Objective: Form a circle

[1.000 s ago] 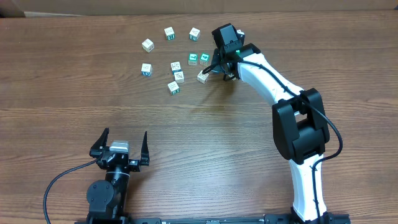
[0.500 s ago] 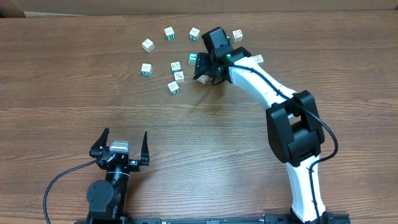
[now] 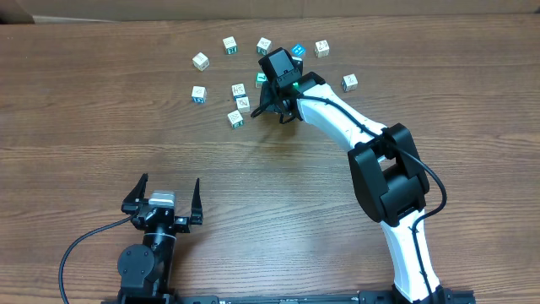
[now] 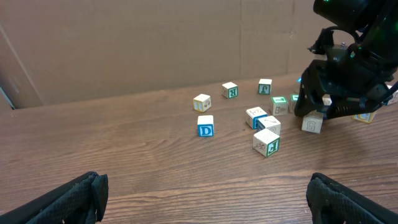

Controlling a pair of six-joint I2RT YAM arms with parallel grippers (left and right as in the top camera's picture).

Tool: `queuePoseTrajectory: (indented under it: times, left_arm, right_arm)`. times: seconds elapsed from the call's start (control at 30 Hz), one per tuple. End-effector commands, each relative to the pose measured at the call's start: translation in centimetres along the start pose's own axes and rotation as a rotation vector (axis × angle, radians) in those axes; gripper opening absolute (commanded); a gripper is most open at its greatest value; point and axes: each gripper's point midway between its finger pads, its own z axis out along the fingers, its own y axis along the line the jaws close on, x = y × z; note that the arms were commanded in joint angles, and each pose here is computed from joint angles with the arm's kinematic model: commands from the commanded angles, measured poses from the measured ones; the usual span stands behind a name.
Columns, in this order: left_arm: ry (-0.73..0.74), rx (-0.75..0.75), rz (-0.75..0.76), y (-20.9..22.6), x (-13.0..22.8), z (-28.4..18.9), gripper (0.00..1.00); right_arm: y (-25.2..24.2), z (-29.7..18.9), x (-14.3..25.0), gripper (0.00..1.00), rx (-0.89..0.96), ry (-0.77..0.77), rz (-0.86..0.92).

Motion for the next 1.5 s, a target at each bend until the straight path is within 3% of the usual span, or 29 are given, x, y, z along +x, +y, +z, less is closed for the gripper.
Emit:
queuePoseTrajectory:
  times: [0.0, 0.27, 0.4, 0.7, 0.77, 0.93, 1.47]
  left_arm:
    - [-0.007, -0.010, 0.022, 0.2, -0.1, 0.0, 0.99]
    - [-0.007, -0.009, 0.022, 0.2, -0.1, 0.0, 1.00]
    - [-0.007, -0.009, 0.022, 0.2, -0.1, 0.0, 1.00]
    - [-0.007, -0.009, 0.022, 0.2, -0.1, 0.0, 1.00]
    - [-0.007, -0.010, 0.022, 0.2, -0.1, 0.0, 0.99]
    - [-0.007, -0.010, 0.022, 0.2, -0.1, 0.0, 1.00]
    - [-0.007, -0.010, 0.022, 0.2, -0.1, 0.0, 1.00]
  right_arm:
    - [-0.4, 0.2, 0.0, 0.53, 0.021, -0.008, 0.001]
    - [-0.6, 0.2, 0.3, 0.51, 0.030, 0.004, 0.000]
    - [-0.6, 0.2, 0.3, 0.56, 0.030, 0.003, 0.045]
    - [-0.5, 0.2, 0.1, 0.57, 0.026, -0.003, 0.102]
    - [-0.5, 0.2, 0.1, 0.54, 0.026, -0.004, 0.101]
    - [-1.0, 0.2, 0.7, 0.36, 0.045, 0.018, 0.098]
    - [-2.1, 0.0, 2.2, 0.35, 0.094, 0.080, 0.063]
